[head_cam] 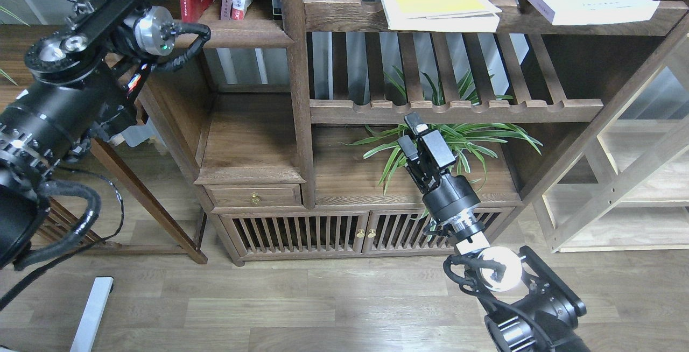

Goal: Organize books on shelf
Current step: 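Push the red book onto the top shelf with the left gripper, then withdraw the left arm from the top shelf and lower it, then raise the right gripper to the yellow-green book on the top shelf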

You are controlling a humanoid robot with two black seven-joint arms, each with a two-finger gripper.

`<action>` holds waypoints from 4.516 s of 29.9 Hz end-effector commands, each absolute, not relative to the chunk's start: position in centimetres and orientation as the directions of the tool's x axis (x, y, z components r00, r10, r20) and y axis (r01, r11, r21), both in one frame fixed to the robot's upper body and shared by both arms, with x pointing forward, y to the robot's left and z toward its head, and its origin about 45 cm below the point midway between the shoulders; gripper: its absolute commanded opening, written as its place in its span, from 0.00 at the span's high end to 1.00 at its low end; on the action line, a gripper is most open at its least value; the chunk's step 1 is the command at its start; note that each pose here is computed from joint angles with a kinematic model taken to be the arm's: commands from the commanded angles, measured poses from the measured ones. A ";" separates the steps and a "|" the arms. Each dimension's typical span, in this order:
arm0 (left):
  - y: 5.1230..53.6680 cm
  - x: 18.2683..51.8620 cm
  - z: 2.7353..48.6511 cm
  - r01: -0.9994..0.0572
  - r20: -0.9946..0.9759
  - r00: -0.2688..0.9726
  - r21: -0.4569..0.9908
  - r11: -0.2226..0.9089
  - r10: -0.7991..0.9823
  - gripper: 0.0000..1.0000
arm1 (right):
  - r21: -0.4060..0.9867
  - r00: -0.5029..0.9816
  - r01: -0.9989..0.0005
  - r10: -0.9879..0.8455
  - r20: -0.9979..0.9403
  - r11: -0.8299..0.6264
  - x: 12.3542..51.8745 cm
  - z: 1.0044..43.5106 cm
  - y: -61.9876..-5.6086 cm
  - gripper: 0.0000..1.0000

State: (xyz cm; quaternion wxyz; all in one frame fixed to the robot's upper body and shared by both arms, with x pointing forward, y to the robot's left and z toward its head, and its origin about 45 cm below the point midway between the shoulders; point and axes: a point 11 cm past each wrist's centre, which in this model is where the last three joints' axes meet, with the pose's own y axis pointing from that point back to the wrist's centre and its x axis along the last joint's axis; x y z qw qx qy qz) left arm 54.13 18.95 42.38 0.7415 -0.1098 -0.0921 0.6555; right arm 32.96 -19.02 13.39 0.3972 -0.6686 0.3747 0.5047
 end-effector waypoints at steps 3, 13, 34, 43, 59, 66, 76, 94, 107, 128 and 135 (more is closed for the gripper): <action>17.2 54.0 44.0 -0.940 -0.011 0.155 -0.309 0.144 0.988 0.67 | -0.153 0.210 -0.902 -0.100 -0.973 -0.405 33.0 13.4 -19.0 0.05; 16.6 53.9 45.3 -0.930 -0.009 0.170 -0.332 0.158 0.985 0.63 | -0.153 0.210 -0.902 -0.100 -0.973 -0.405 33.0 13.4 -19.0 0.05; 20.6 51.7 47.9 -0.899 0.079 0.180 -0.390 0.197 0.980 0.33 | -0.152 0.208 -0.903 -0.100 -0.973 -0.402 32.9 13.4 -19.1 0.05; 20.2 48.9 48.5 -0.867 0.094 0.246 -0.423 0.263 0.965 0.24 | -0.153 0.211 -0.904 -0.104 -0.972 -0.399 33.2 13.5 -19.3 0.05; 22.9 41.9 44.0 -0.853 -0.012 0.332 -0.431 0.294 0.943 0.01 | -0.168 0.208 -0.945 -0.117 -0.971 -0.281 33.7 14.2 -24.6 0.03; 21.9 39.1 39.9 -0.835 -0.185 0.487 -0.387 0.392 0.854 0.01 | -0.165 0.207 -0.952 -0.149 -0.967 -0.257 33.1 14.8 -27.9 0.04; 20.7 33.3 30.1 -0.744 -0.538 0.656 -0.343 0.574 0.529 0.01 | -0.197 0.238 -0.944 -0.133 -0.962 -0.263 33.3 16.1 -27.9 0.04; 18.0 30.3 22.9 -0.779 -0.819 0.519 -0.335 0.530 0.245 0.01 | -0.414 0.454 -0.850 -0.055 -0.889 -0.326 35.8 24.2 -24.9 0.14; 17.6 30.9 22.3 -0.787 -0.827 0.505 -0.325 0.524 0.246 0.01 | -0.329 0.390 -0.885 -0.141 -0.910 -0.329 37.0 24.3 -26.6 0.17; 17.3 30.8 22.0 -0.779 -0.824 0.506 -0.311 0.545 0.254 0.01 | -0.299 0.378 -0.889 -0.189 -0.906 -0.346 39.8 27.0 -26.4 0.20; 17.4 31.0 21.8 -0.782 -0.824 0.503 -0.305 0.543 0.260 0.01 | -0.242 0.324 -0.910 -0.212 -0.922 -0.336 40.8 27.4 -26.2 0.20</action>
